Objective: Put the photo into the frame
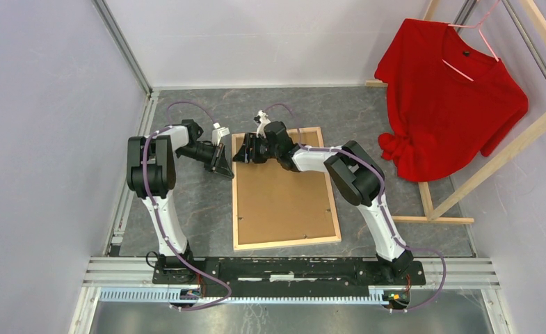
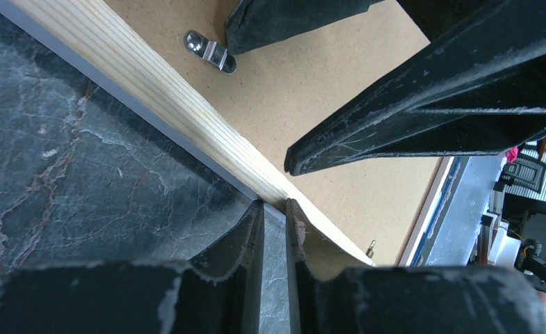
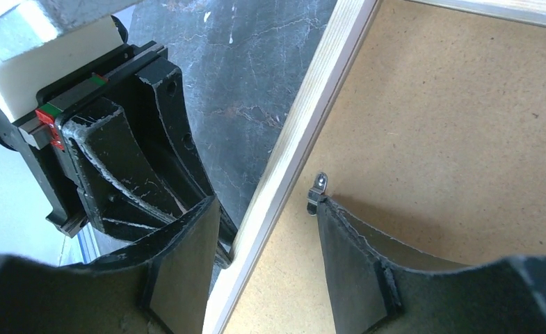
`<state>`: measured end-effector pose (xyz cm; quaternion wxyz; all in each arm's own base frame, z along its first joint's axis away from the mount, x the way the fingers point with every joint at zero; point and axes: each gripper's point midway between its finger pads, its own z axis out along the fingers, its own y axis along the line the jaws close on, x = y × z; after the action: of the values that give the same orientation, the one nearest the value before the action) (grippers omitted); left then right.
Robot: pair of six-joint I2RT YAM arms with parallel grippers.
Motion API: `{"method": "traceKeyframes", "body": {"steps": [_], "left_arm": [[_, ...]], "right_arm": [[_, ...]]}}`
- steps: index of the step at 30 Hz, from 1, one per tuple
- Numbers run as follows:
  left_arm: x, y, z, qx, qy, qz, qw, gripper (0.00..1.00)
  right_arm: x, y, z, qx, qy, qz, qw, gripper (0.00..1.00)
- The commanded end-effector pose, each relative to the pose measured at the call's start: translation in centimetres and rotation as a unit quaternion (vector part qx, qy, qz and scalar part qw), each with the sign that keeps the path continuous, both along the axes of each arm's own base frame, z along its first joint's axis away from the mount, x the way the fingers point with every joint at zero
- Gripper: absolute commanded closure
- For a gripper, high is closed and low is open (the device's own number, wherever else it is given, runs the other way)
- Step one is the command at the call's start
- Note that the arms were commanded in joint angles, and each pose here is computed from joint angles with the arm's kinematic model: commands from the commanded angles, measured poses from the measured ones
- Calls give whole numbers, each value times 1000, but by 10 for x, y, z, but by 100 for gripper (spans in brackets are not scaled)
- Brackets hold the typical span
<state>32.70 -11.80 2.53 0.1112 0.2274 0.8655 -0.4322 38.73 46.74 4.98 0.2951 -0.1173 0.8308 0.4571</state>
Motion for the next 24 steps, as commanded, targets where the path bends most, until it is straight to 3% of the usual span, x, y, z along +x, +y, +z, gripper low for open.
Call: {"method": "traceKeyframes", "body": {"steps": [1, 24], "left_arm": [[2, 3, -11, 18, -15, -6, 1000, 78], [1, 3, -10, 20, -21, -10, 1000, 80]], "right_arm": [[-2, 12, -4, 8, 2, 11, 1000, 40], [0, 17, -12, 12, 15, 6, 1000, 43]]}}
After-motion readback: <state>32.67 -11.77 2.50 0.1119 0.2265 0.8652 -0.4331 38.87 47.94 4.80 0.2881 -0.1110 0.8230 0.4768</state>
